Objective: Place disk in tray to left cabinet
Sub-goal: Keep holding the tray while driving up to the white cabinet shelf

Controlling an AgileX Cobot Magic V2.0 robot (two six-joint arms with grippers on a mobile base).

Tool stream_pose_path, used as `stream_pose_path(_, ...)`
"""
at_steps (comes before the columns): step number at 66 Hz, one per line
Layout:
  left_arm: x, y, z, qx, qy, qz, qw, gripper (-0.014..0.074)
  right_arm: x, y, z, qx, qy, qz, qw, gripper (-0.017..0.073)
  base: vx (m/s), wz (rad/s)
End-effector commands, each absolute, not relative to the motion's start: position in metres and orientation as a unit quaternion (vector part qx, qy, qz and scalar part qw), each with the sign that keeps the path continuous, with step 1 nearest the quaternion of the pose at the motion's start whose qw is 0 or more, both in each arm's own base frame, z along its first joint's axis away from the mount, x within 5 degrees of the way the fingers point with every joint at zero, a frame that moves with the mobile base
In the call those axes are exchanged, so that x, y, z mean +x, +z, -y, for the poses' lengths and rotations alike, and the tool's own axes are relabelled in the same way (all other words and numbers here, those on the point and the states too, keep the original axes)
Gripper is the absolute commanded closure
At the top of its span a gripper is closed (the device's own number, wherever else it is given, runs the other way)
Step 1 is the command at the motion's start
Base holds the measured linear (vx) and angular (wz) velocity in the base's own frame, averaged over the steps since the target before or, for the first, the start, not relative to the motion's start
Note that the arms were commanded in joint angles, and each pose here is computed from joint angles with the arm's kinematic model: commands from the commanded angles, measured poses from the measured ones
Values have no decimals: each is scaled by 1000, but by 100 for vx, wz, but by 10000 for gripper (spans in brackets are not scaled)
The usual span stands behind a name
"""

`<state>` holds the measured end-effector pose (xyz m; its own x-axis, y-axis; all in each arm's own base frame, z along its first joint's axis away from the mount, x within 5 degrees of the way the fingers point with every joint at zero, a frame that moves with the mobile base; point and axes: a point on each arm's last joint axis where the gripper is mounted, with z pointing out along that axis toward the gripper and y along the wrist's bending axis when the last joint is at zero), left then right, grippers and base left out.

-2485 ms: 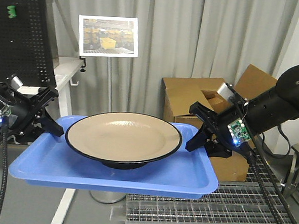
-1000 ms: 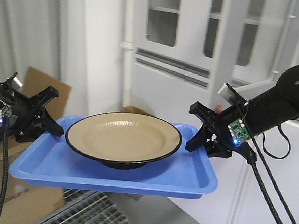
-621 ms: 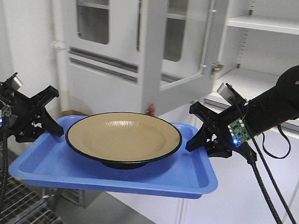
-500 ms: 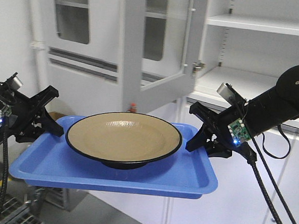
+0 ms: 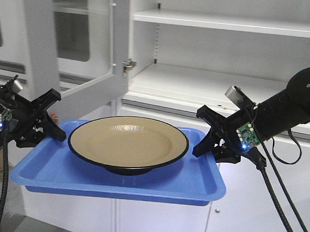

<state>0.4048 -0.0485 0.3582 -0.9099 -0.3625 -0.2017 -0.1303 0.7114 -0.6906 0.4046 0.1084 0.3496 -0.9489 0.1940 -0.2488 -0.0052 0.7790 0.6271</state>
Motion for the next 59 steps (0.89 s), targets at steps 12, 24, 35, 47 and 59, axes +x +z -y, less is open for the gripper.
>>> stream_pose_path(12,384,404,68,-115,-440,-873,178,594,387,395,-123,34,406,-893,192,564,9,-35)
stream_pose_path(24,384,404,68,-115,-440,-873,178,594,387,395,-123,34,406,-893,192,564,12,-38)
stream_pose_path(35,384,404,68,-115,-440,-873,178,594,387,395,-123,34,406,-893,192,564,18,-32)
stream_pose_path(47,384,404,68,-115,-440,-873,177,594,387,395,-123,34,406,-893,191,564,23,-24)
stream_pose_path(59,384,404,68,-115,-440,-873,177,594,387,395,-123,34,406,-893,191,564,28,-16)
